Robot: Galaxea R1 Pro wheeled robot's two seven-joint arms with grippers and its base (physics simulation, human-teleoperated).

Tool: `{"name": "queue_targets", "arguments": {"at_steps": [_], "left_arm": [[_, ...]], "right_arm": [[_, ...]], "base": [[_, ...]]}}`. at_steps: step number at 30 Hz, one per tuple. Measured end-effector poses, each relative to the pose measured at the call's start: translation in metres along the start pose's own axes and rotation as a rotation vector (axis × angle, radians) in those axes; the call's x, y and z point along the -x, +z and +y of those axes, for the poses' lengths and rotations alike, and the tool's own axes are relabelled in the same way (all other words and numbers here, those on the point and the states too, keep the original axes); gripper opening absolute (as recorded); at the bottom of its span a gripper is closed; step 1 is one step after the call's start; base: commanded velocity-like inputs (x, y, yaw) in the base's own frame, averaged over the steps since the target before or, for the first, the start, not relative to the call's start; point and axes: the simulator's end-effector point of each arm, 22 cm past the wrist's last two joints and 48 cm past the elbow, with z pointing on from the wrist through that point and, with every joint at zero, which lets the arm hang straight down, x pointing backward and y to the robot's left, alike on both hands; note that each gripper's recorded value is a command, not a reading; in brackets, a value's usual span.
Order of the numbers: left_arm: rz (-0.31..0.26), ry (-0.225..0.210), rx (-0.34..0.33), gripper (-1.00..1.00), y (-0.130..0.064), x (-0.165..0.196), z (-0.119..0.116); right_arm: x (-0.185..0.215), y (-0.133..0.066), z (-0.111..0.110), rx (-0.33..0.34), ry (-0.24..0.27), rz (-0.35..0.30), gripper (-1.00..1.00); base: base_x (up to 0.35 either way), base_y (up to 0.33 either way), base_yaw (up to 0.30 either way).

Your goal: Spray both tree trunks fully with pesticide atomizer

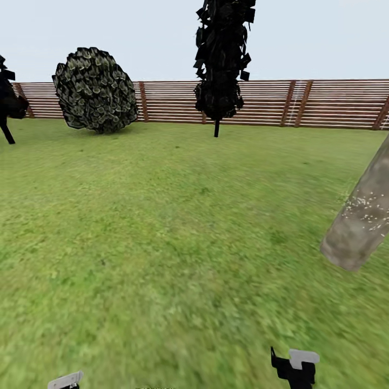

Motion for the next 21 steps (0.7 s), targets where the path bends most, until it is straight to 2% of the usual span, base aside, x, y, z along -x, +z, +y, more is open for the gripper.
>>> {"name": "queue_targets", "arguments": {"at_steps": [21], "left_arm": [[0.000,-0.003,0.001,-1.00,0.0000,0.0000,0.0001]], "right_arm": [[-0.0001,0.0000,0.0002,0.001,0.000,0.000,1.00]], "base": [[0.000,0.000,0.279]]}}
